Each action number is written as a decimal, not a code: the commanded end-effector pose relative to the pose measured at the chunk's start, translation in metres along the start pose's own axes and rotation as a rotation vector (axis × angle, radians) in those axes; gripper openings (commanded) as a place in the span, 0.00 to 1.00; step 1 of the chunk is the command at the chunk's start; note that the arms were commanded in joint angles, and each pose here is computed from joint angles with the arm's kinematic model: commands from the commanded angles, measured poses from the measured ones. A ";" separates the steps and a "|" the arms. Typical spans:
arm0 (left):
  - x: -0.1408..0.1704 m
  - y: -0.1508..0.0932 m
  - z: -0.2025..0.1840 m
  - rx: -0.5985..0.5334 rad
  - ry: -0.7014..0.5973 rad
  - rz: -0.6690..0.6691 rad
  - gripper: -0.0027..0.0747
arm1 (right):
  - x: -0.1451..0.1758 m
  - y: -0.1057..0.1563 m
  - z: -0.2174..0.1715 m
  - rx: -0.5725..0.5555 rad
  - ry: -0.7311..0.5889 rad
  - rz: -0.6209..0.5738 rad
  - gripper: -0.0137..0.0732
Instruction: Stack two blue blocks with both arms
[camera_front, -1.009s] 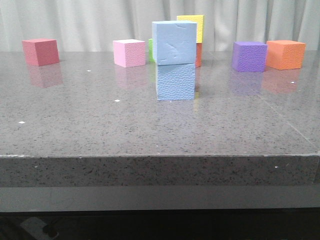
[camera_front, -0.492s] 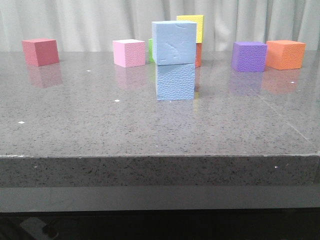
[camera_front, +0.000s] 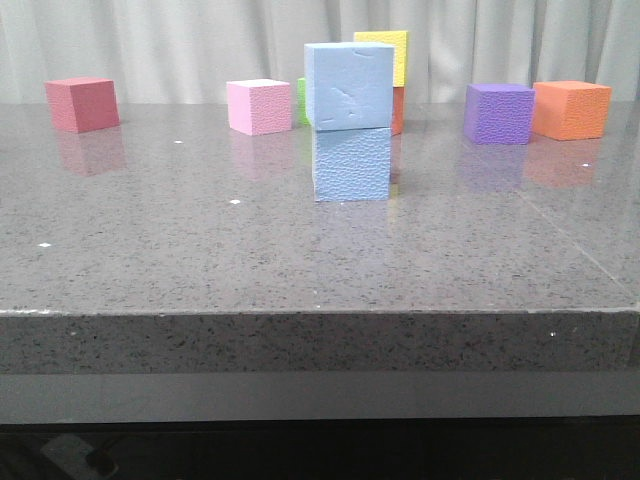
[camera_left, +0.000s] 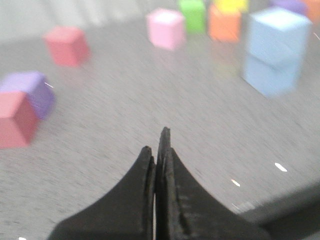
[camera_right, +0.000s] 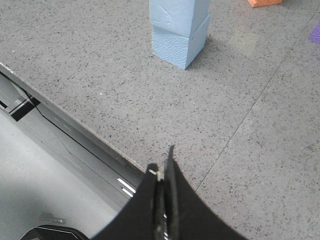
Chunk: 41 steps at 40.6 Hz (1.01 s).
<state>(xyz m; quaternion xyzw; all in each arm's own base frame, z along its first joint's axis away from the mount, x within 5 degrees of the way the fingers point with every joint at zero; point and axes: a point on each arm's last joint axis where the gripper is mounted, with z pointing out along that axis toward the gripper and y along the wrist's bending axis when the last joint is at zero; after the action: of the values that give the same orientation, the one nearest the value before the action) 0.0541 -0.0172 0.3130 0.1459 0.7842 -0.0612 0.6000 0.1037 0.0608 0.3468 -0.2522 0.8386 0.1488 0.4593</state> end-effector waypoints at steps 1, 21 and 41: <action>0.007 0.005 -0.003 -0.114 -0.238 -0.024 0.01 | -0.012 -0.001 -0.005 0.015 -0.082 0.000 0.01; 0.094 0.006 0.022 -0.239 -0.425 -0.113 0.01 | -0.012 -0.001 -0.005 0.015 -0.082 0.000 0.01; 0.095 0.006 0.022 -0.236 -0.419 -0.117 0.01 | -0.012 -0.001 -0.005 0.015 -0.083 0.000 0.01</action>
<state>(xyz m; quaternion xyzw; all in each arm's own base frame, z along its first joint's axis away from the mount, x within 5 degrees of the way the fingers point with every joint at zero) 0.0561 -0.0040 0.2083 0.0169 0.6882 -0.0308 0.7246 0.1037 0.0608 0.3468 -0.2522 0.8386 0.1488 0.4593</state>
